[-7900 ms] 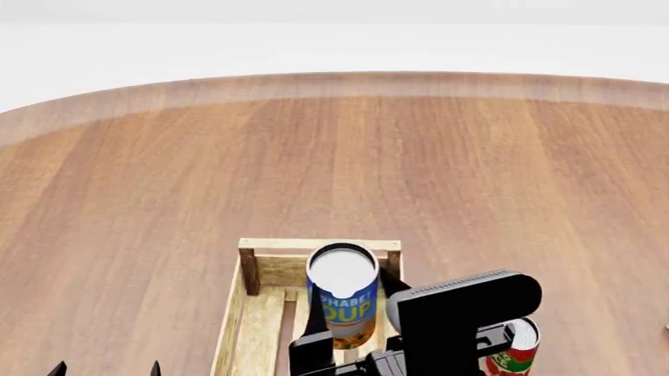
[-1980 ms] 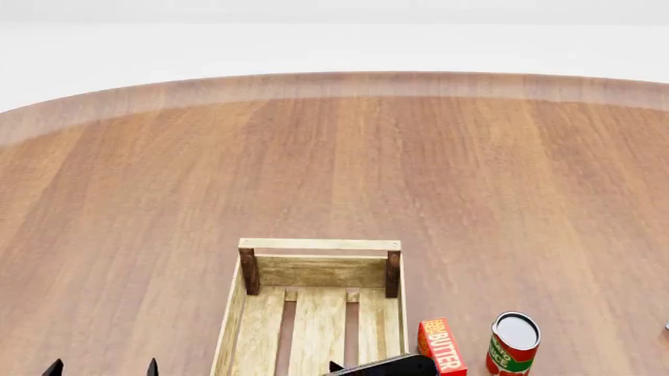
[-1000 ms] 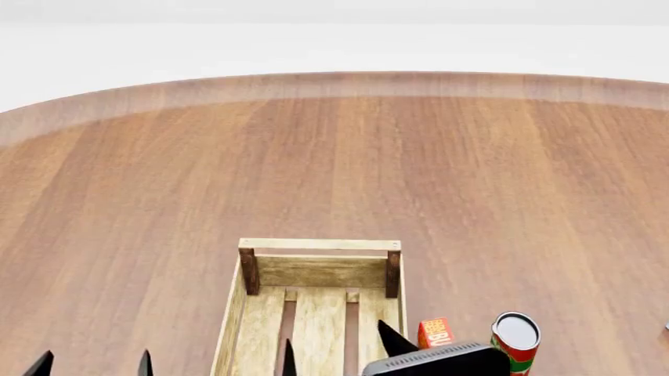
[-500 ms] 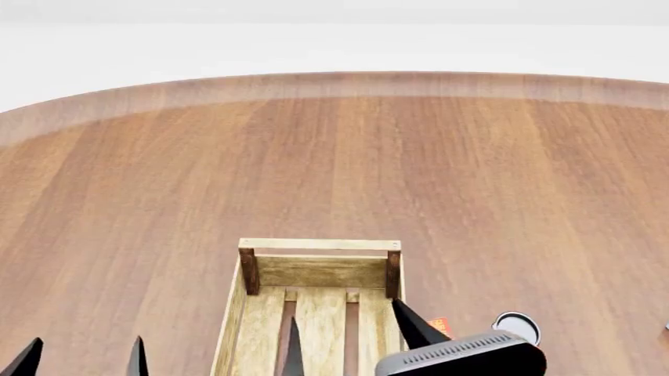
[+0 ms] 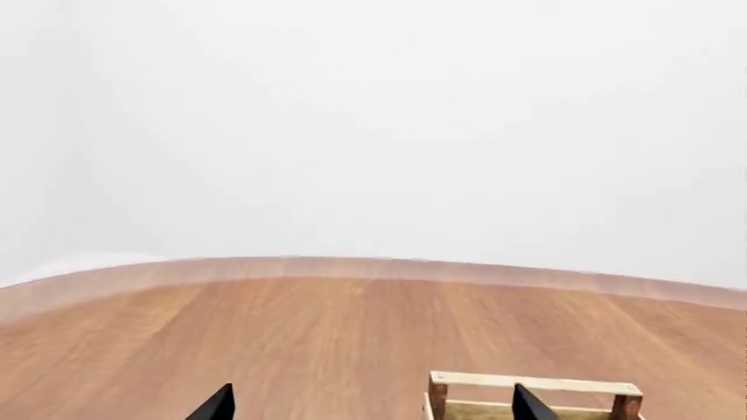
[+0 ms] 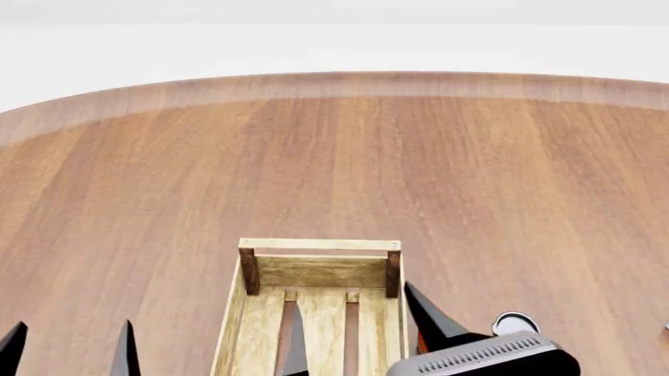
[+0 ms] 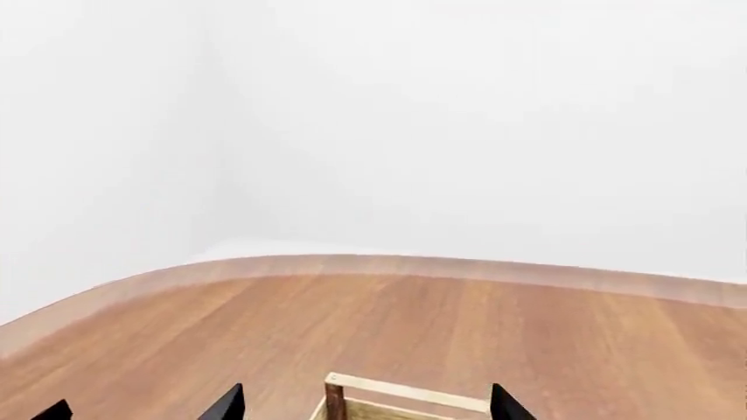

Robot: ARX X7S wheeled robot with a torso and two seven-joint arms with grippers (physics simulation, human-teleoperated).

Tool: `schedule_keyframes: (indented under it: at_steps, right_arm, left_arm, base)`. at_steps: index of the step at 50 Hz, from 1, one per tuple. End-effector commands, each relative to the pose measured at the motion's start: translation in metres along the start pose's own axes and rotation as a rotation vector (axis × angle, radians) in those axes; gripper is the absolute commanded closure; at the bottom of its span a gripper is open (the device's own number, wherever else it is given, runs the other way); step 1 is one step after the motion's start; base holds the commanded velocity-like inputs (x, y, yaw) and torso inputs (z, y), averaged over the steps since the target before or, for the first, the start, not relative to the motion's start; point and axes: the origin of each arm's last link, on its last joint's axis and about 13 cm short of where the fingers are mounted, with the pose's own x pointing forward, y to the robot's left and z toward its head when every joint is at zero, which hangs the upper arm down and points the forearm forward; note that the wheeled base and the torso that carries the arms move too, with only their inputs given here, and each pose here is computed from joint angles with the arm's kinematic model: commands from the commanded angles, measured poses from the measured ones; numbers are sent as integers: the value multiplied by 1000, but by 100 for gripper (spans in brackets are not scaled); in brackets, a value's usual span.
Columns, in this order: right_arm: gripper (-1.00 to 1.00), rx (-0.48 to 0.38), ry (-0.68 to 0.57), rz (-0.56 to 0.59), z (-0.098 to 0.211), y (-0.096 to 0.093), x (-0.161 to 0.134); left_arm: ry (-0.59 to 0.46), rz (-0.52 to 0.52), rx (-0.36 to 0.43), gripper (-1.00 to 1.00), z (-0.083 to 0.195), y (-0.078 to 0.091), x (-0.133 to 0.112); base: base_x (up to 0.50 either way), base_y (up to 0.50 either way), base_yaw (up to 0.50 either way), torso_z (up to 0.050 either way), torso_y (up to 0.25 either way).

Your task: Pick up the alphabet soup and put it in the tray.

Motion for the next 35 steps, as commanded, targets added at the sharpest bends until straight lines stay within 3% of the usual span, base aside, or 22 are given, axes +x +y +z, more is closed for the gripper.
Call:
schedule_keyframes:
  at_steps: [1, 35]
  right_arm:
    - [-100, -11, -31, -3, 9, 2, -6]
    - [-100, -54, -109, -2, 39, 6, -19]
  left_arm:
    - [-25, -6, -10, -100, 10, -1, -2]
    - [-103, -14, -44, -100, 42, -3, -9]
  base:
    - [0, 0, 0, 0, 0]
    - [0, 0, 0, 0, 0]
